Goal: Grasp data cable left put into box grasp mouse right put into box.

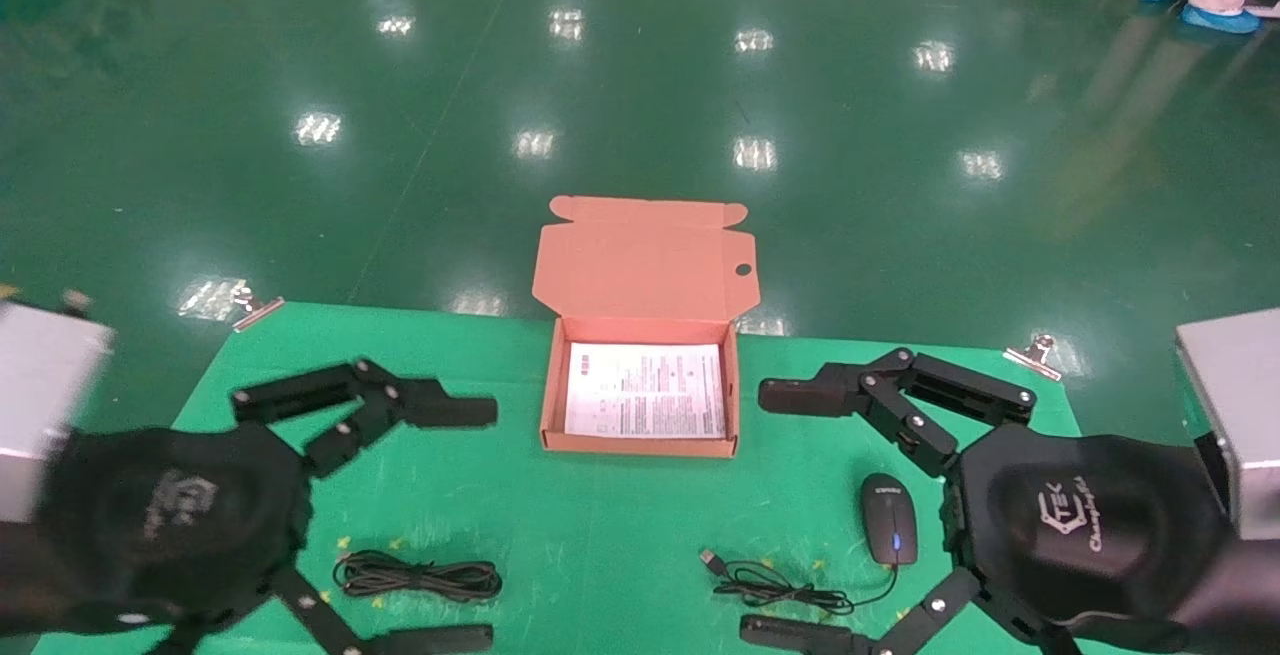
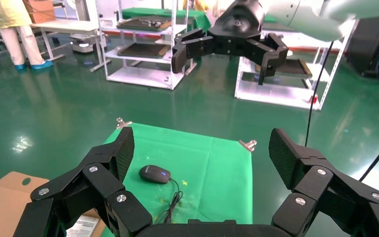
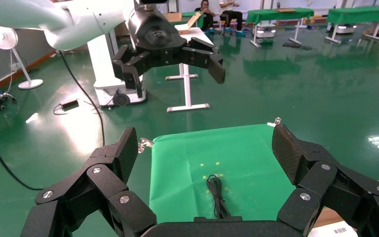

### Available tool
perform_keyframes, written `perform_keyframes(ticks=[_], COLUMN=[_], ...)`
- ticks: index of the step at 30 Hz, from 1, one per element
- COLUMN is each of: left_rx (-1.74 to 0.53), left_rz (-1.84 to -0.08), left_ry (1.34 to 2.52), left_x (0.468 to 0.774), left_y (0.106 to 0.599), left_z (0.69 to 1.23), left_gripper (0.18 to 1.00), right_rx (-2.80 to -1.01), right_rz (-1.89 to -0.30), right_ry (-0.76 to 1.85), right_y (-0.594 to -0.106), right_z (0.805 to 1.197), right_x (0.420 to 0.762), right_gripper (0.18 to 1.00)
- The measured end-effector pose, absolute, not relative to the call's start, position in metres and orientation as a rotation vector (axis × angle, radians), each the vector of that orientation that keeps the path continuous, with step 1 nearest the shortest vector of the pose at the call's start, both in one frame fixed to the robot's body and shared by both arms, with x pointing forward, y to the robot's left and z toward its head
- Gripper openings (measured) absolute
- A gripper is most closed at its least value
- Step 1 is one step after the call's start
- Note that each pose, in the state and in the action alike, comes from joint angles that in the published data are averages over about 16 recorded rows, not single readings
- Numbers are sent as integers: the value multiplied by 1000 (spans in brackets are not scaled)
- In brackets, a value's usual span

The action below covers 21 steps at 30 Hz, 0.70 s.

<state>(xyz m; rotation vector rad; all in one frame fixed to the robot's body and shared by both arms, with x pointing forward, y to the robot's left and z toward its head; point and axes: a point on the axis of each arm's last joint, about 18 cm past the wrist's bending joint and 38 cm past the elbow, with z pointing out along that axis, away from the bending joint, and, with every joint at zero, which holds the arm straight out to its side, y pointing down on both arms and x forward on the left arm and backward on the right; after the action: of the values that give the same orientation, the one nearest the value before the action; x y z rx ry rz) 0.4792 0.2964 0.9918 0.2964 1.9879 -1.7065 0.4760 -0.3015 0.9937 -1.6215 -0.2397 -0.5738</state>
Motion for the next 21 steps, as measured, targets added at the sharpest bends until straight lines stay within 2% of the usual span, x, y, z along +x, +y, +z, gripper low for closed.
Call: perform_keyframes(ticks=[10, 21], left_rx=[301, 275], left_rz=[-1481, -1090], left_ry=[2158, 2367], left_x=[496, 530], left_y=[284, 268], left_z=[991, 986], left_gripper=[1001, 1001], right_rx=[-1773, -2107], right_rz=[-683, -864], right_ry=[-319, -525], right_y=[-299, -295], right_z=[995, 985], right_x=[483, 513], right_gripper=[1000, 1000])
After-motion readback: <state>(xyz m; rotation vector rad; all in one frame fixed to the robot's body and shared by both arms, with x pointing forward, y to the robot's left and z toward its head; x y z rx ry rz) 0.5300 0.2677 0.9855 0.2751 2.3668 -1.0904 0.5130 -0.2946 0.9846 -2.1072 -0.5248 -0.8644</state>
